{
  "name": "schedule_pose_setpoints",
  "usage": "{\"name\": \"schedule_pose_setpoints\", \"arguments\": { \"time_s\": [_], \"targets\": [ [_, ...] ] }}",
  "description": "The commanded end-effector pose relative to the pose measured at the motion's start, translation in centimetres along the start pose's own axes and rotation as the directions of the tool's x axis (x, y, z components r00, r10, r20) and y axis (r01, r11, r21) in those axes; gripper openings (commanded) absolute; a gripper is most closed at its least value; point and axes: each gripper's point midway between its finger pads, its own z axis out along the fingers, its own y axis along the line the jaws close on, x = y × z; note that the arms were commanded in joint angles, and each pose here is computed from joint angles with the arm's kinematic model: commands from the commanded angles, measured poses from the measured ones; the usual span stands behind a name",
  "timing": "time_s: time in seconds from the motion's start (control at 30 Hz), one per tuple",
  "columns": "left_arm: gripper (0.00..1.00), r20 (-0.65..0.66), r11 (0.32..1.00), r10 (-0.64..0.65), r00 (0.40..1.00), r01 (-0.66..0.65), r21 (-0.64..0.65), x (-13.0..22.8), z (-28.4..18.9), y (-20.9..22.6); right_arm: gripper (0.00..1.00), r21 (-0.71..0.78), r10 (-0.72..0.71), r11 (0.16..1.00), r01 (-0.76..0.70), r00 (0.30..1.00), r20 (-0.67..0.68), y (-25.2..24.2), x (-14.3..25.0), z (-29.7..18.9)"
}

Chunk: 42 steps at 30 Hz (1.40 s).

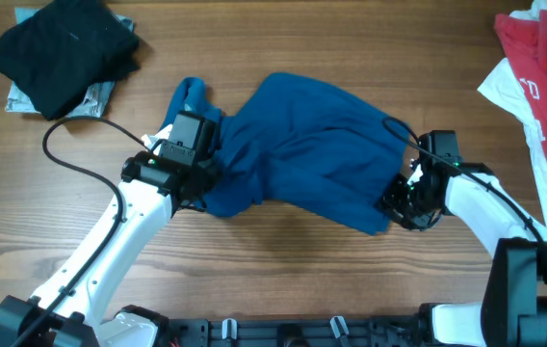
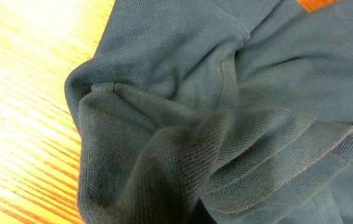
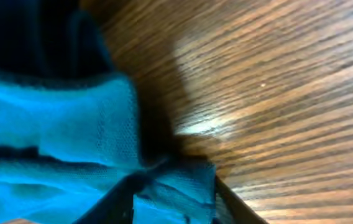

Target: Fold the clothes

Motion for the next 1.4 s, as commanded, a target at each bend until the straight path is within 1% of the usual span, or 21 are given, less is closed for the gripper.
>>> {"name": "schedule_pose_setpoints", "arguments": {
  "time_s": [0.0,0.03,0.1,0.2,0.3,0.37,0.53,0.6,0.67,0.73,0.87,0.97,1.03,1.1,1.13,1.2,1.23,1.27,1.3,1.33,1.37],
  "targets": [
    [0.04,0.025,1.000,-0.005,1.000,0.006,-0.004,-0.6,-0.3,0.2,0.08,0.034,0.015,0.999,-0.014,1.000,-0.020,-0.7,0.4,1.0],
    [0.04,0.025,1.000,-0.005,1.000,0.005,-0.004,-0.6,-0.3,0.2,0.04,0.030,0.014,0.999,-0.013,1.000,-0.014,-0.6,0.2,0.9],
    [0.04,0.028,1.000,0.004,1.000,-0.004,-0.002,-0.7,-0.3,0.1,0.04,0.014,0.020,1.000,-0.020,1.000,0.009,0.0,-0.3,0.3],
    [0.04,0.081,0.986,0.142,0.987,-0.148,0.073,-1.1,-2.4,-1.7,0.04,-0.008,0.009,1.000,-0.008,0.997,0.074,1.5,-1.5,-3.0],
    [0.04,0.210,0.943,0.175,0.962,-0.225,0.247,-1.3,-9.5,-4.8,0.04,-0.059,-0.040,0.997,0.054,0.975,0.219,4.1,-2.4,-10.6],
    [0.04,0.319,0.880,0.198,0.927,-0.311,0.359,-0.9,-15.4,-5.9,0.04,-0.111,-0.082,0.986,0.128,0.935,0.344,5.9,-1.8,-17.6],
    [0.04,0.467,0.747,0.140,0.873,-0.402,0.529,0.7,-25.9,-4.9,0.04,-0.169,-0.105,0.953,0.253,0.795,0.598,7.2,2.1,-31.9],
    [0.04,0.499,0.706,0.112,0.860,-0.422,0.569,0.9,-28.5,-4.4,0.04,-0.174,-0.095,0.946,0.273,0.748,0.656,7.0,3.5,-35.5],
    [0.04,0.546,0.723,0.060,0.836,-0.413,0.554,-0.2,-29.6,-3.6,0.04,-0.165,-0.075,0.948,0.273,0.696,0.715,6.7,3.9,-38.3],
    [0.04,0.599,0.794,0.014,0.800,-0.373,0.480,-2.1,-29.2,-2.8,0.05,-0.154,-0.050,0.955,0.254,0.648,0.760,6.6,3.0,-39.8],
    [0.04,0.680,0.900,-0.012,0.733,-0.289,0.327,-5.3,-27.1,-3.6,0.04,-0.118,-0.052,0.970,0.214,0.654,0.755,8.1,-1.2,-38.6],
    [0.04,0.725,0.928,-0.016,0.689,-0.259,0.267,-8.8,-24.6,-7.3,0.04,-0.089,-0.093,0.969,0.232,0.669,0.738,11.4,-7.0,-36.0],
    [0.04,0.753,0.918,0.054,0.656,-0.329,0.221,-11.6,-21.4,-11.6,0.04,-0.089,-0.132,0.956,0.280,0.678,0.724,14.4,-11.4,-33.2],
    [0.04,0.816,0.900,0.073,0.574,-0.390,0.193,-16.1,-19.3,-16.0,0.04,-0.105,-0.136,0.944,0.313,0.659,0.740,16.7,-14.9,-32.5],
    [0.04,0.846,0.903,0.082,0.528,-0.399,0.161,-18.0,-20.4,-16.7,0.04,-0.106,-0.130,0.942,0.319,0.638,0.759,17.0,-15.8,-33.8],
    [0.04,0.936,0.930,-0.021,0.351,-0.338,0.147,-24.6,-30.5,-16.4,0.04,-0.139,-0.044,0.934,0.330,0.490,0.871,16.0,-16.7,-43.9],
    [0.04,0.948,0.928,-0.069,0.310,-0.328,0.175,-25.8,-34.4,-15.8,0.04,-0.149,-0.014,0.928,0.340,0.433,0.901,15.1,-16.2,-47.3],
    [0.04,0.954,0.912,-0.115,0.276,-0.351,0.211,-26.3,-39.2,-15.1,0.04,-0.149,0.009,0.923,0.355,0.367,0.930,14.1,-15.3,-50.9],
    [0.04,0.956,0.903,-0.132,0.261,-0.365,0.225,-26.4,-41.3,-14.5,0.04,-0.151,0.029,0.923,0.353,0.328,0.944,13.3,-14.6,-52.9],
    [0.04,0.958,0.904,-0.145,0.246,-0.360,0.229,-26.5,-43.4,-13.5,0.04,-0.152,0.043,0.929,0.338,0.308,0.950,12.2,-13.8,-54.3],
    [0.04,0.956,0.914,-0.113,0.270,-0.349,0.206,-26.0,-44.2,-12.2,0.04,-0.149,0.043,0.937,0.316,0.321,0.946,11.3,-13.2,-54.3]
  ]
}}
